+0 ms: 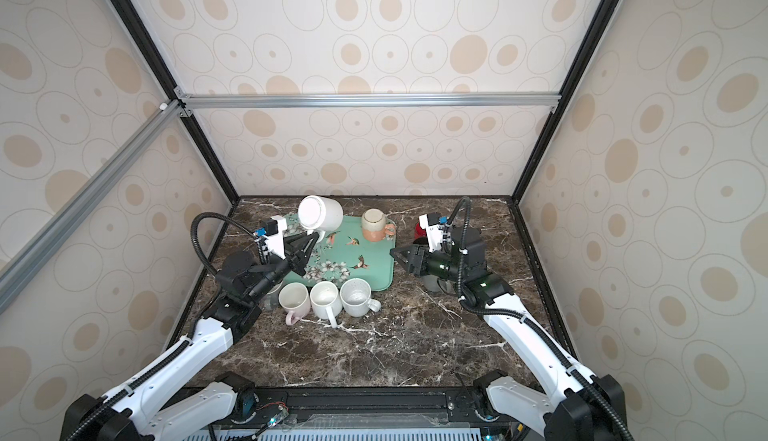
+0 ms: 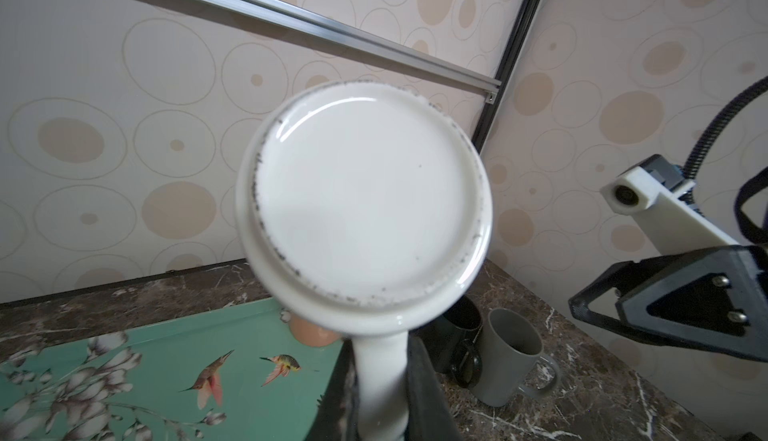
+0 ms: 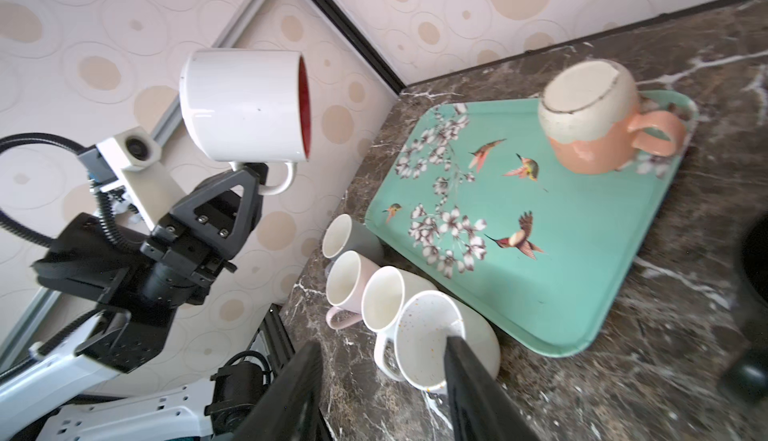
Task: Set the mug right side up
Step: 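Lift the white mug toward the right gripper while the right gripper reaches for it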
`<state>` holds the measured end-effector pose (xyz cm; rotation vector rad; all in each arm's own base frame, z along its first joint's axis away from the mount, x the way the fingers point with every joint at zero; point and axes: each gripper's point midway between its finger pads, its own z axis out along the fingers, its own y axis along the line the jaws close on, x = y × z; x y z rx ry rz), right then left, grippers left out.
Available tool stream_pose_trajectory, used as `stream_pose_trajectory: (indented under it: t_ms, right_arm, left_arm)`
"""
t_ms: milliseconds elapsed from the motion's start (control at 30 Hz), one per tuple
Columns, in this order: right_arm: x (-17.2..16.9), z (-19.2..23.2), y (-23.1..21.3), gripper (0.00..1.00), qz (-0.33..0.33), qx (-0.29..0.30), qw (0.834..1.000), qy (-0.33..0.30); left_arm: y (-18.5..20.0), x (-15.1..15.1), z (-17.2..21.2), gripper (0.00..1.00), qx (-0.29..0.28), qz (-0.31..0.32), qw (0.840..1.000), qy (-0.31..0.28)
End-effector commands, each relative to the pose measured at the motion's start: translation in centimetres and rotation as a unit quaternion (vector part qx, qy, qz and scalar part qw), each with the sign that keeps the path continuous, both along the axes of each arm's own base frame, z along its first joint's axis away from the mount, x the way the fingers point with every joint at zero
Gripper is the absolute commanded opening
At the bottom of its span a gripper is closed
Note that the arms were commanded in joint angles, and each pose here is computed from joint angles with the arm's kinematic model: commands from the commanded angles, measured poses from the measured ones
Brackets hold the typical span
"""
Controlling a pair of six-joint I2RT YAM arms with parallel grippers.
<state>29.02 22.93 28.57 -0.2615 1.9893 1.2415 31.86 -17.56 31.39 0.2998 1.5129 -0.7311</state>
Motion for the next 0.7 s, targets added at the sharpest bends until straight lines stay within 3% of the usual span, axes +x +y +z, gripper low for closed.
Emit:
stream_pose_trajectory:
  t_ms: [0,300,667]
  right_arm:
    - [-0.2,2.7,1.6,0.51,0.031,0.047,0.998,-0.028]
    - [-1.0,5.0,3.6,0.52,0.067,0.079,0.993,-0.051]
    - [-2.1,7.8,4.6,0.54,0.095,0.100,0.987,-0.084]
  left_arm:
    - [-0.2,-2.4,6.4,0.00,-0.076,-0.047,0.992,-0.091]
    - [-1.1,-4.3,7.3,0.00,-0.176,-0.134,0.972,-0.085]
    - [-3.5,-4.3,7.0,0.00,-0.185,-0.221,0.956,-0.048]
